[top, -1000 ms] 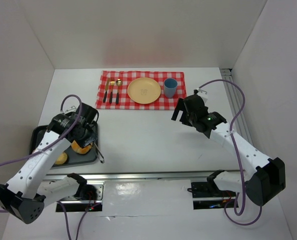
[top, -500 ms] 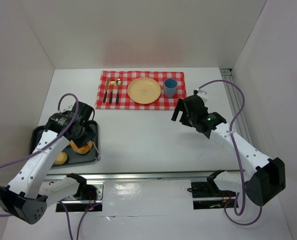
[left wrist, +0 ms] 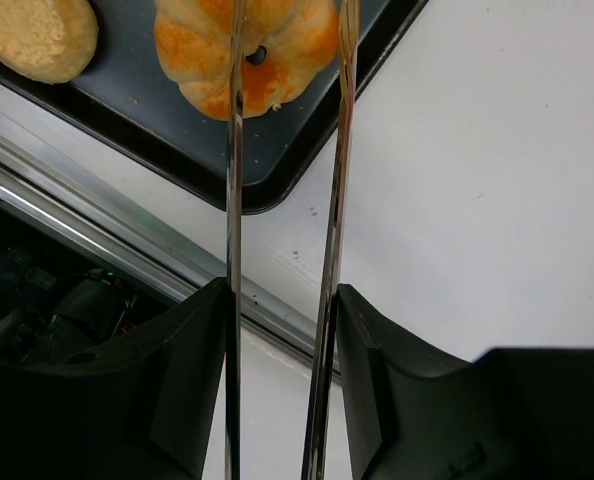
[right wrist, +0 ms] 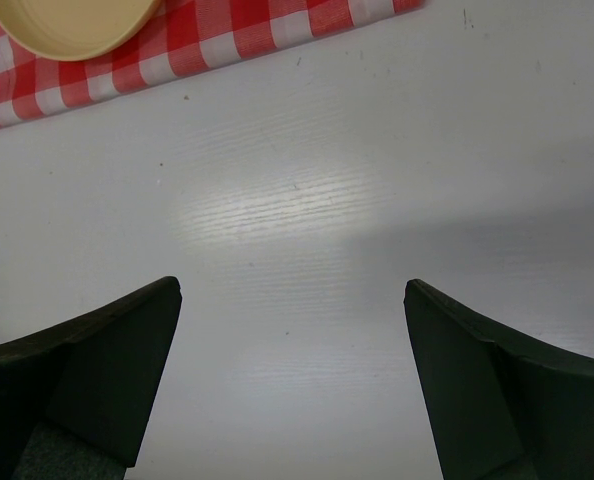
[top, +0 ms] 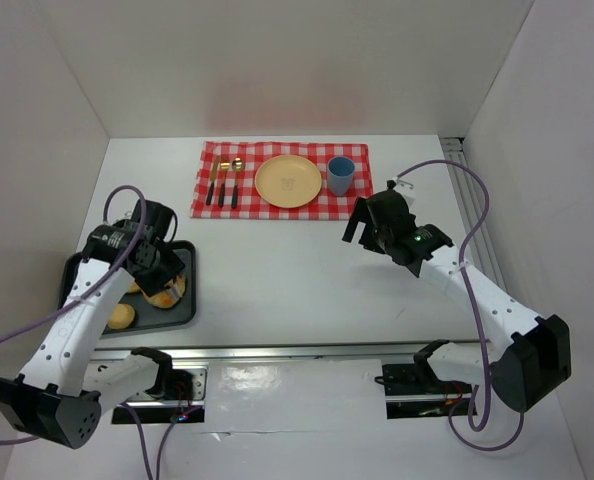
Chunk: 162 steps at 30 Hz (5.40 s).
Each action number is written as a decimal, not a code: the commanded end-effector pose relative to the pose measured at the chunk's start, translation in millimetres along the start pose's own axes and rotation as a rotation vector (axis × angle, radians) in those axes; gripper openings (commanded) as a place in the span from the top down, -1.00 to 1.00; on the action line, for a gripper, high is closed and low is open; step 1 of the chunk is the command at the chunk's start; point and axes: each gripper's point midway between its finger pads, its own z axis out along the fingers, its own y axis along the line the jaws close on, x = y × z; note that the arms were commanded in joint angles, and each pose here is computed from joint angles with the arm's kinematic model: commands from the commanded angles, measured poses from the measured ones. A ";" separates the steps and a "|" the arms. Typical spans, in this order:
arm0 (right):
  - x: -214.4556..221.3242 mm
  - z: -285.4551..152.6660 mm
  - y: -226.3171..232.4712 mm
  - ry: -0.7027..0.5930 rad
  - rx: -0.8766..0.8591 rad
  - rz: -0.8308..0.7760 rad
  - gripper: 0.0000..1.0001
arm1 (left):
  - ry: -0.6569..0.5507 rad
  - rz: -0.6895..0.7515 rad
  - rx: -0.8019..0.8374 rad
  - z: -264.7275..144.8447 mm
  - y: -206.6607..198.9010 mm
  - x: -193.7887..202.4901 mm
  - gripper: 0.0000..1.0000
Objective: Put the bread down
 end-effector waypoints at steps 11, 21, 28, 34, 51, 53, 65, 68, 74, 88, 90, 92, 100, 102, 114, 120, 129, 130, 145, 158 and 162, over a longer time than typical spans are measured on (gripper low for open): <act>-4.6 4.7 12.9 -0.022 -0.049 -0.010 -1.00 | -0.060 -0.064 0.011 -25.3 19.3 -11.3 -0.08; -3.2 6.9 8.3 -0.018 -0.037 -0.006 -1.00 | -0.057 -0.075 -0.023 -19.3 23.8 -12.5 -0.08; -3.2 6.9 8.3 -0.018 -0.037 -0.006 -1.00 | -0.040 -0.078 -0.077 -7.3 34.7 -6.8 -0.08; -2.1 6.6 9.5 -0.013 -0.044 -0.007 -1.00 | -0.031 -0.058 -0.093 6.4 35.6 -4.3 -0.11; -6.5 5.6 10.1 -0.025 -0.043 -0.013 -1.00 | -0.100 -0.082 0.014 -22.5 20.9 -26.9 1.00; -6.5 5.6 10.1 -0.025 -0.043 -0.013 -1.00 | -0.120 -0.068 0.054 -33.3 16.7 -32.4 1.00; -19.5 1.7 8.8 -0.064 -0.017 -0.007 -1.00 | -0.119 0.210 0.669 -103.2 -143.1 -67.0 1.00; -22.6 -2.4 3.2 -0.075 0.010 -0.009 -1.00 | -0.099 0.303 0.748 -112.9 -195.0 -67.5 1.00; -31.1 -12.3 -4.5 -0.113 0.043 0.022 -1.00 | -0.089 0.389 0.837 -94.5 -275.6 -79.5 1.00; -26.0 -3.1 -12.0 -0.089 0.085 0.014 -1.00 | 0.090 0.445 0.746 46.1 -374.5 -60.5 1.00; -25.7 0.2 -15.0 -0.084 0.098 0.016 -1.00 | 0.097 0.444 0.724 57.5 -374.3 -58.5 0.91; -24.0 2.5 -15.5 -0.077 0.103 0.013 -1.00 | 0.103 0.444 0.717 62.2 -374.4 -56.8 0.72; -12.0 16.4 -11.7 -0.037 0.085 -0.012 -1.00 | 0.075 0.449 0.674 60.5 -362.9 -66.3 0.01; -12.9 16.7 -8.6 -0.039 0.071 -0.008 -1.00 | 0.060 0.464 0.694 48.3 -364.1 -65.7 0.01; -13.1 15.9 0.1 -0.039 0.020 -0.007 -1.00 | -0.187 0.426 0.527 -6.5 -316.3 -112.2 0.10; -15.7 14.4 6.0 -0.039 -0.007 -0.020 -1.00 | -0.244 0.284 0.169 11.4 -214.4 -112.8 0.10; -14.6 10.7 21.4 -0.015 -0.095 -0.070 -1.00 | -0.305 -0.178 -0.191 22.8 -39.2 -105.3 0.15; -13.3 10.3 23.0 -0.008 -0.105 -0.071 -1.00 | -0.317 -0.208 -0.206 23.7 -31.2 -106.8 0.15; -17.9 -13.7 36.3 -0.009 -0.204 -0.070 -1.00 | -0.296 -0.373 -0.381 13.1 57.6 -77.2 0.24; -19.4 -15.4 36.9 -0.009 -0.204 -0.070 -1.00 | -0.187 -0.354 -0.339 39.0 69.3 -86.4 0.21; -17.7 -12.8 36.5 -0.002 -0.199 -0.072 -1.00 | -0.150 -0.354 -0.351 51.1 76.5 -83.7 0.18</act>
